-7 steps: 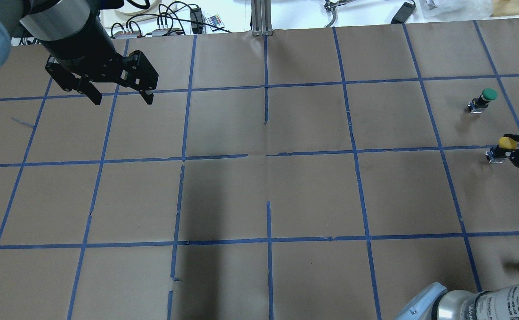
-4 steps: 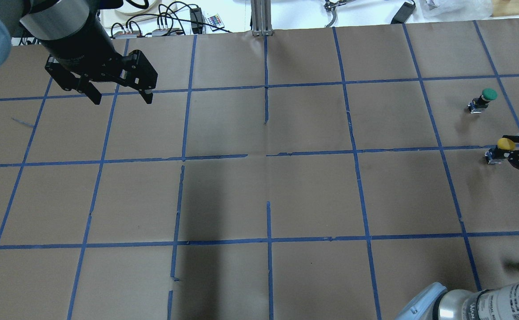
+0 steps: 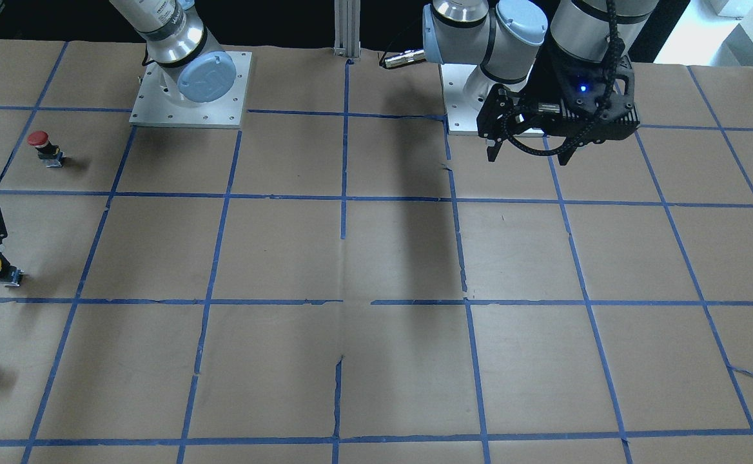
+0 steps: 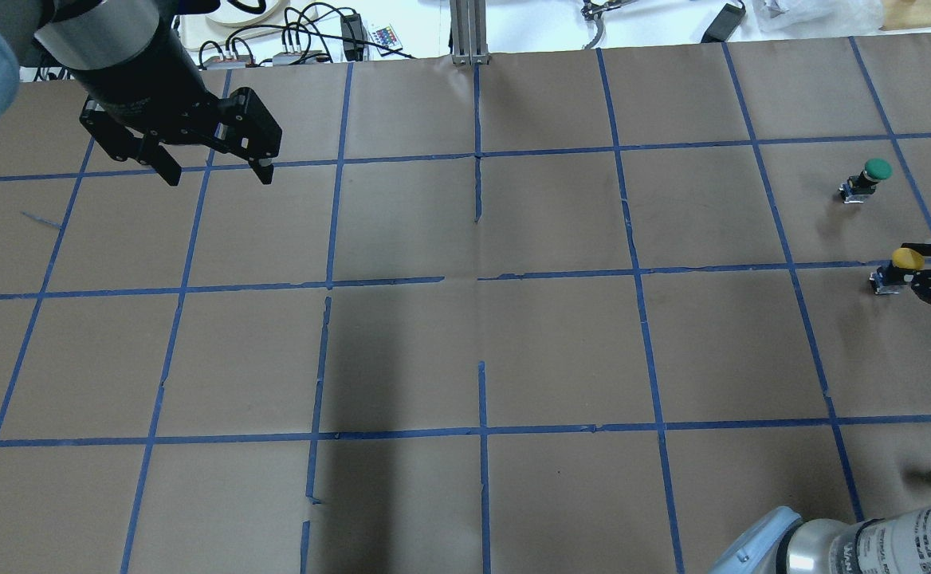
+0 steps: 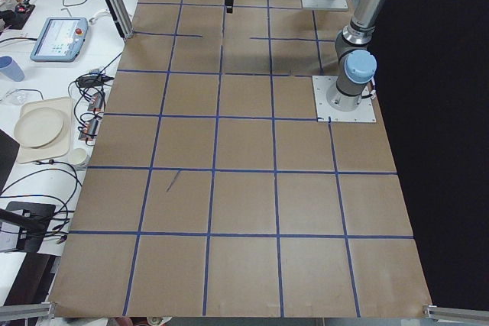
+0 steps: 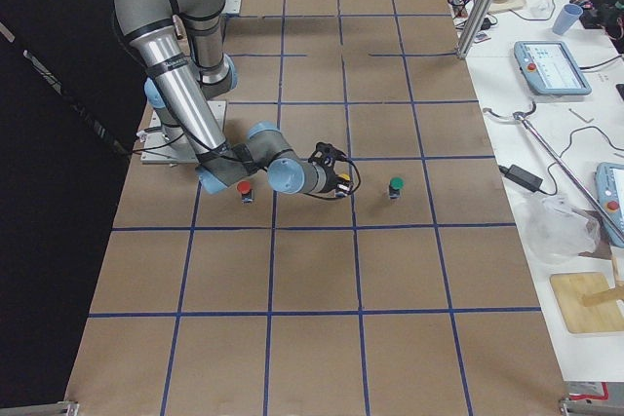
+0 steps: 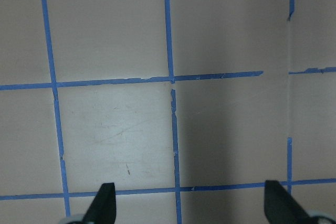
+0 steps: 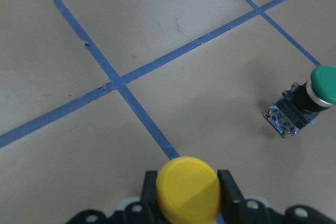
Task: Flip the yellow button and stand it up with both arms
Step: 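Lower the yellow button upright onto the table with the right gripper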
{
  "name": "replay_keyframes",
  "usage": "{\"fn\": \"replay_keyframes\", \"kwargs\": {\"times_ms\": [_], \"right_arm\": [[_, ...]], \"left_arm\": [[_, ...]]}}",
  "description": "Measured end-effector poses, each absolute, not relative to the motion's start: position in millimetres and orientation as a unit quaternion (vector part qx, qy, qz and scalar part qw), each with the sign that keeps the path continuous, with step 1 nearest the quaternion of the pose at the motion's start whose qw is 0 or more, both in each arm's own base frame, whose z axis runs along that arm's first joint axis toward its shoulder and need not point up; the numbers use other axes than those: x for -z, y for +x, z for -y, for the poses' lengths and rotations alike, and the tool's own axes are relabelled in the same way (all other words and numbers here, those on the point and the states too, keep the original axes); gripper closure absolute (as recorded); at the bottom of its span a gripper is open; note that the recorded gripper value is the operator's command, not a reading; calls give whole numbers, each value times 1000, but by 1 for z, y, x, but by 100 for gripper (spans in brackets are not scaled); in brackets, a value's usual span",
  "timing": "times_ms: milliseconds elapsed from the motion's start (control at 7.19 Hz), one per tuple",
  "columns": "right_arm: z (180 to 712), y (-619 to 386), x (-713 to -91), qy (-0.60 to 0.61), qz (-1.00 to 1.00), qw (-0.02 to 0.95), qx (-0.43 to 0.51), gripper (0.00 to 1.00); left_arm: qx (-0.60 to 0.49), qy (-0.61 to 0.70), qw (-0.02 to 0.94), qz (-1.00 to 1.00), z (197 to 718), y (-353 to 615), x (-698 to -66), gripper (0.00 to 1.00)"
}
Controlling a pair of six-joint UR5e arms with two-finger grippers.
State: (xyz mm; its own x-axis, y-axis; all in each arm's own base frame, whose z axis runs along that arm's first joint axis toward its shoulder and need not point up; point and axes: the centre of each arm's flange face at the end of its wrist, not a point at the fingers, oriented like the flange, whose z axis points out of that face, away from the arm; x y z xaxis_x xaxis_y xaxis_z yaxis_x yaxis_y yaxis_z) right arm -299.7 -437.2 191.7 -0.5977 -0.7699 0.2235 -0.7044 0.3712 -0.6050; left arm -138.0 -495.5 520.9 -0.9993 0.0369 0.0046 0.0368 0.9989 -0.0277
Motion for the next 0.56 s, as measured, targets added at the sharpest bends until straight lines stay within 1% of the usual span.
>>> {"fn": "replay_keyframes", "kwargs": {"times_ms": [139,278,417,557], "right_arm": [[437,-300,-191,-444,-827,50,340,31],[437,-300,-190,-444,-828,50,339,27],[437,-300,-190,-442,-829,50,338,23],[437,-301,-191,-441,-830,50,337,22]], "left_arm": [[-15,-18,2,1000,496,-138,-522,0],[-15,-18,2,1000,497,-138,-522,0],[-16,-18,2,1000,497,-138,-523,0],[-17,-18,2,1000,498,-138,-524,0]]}}
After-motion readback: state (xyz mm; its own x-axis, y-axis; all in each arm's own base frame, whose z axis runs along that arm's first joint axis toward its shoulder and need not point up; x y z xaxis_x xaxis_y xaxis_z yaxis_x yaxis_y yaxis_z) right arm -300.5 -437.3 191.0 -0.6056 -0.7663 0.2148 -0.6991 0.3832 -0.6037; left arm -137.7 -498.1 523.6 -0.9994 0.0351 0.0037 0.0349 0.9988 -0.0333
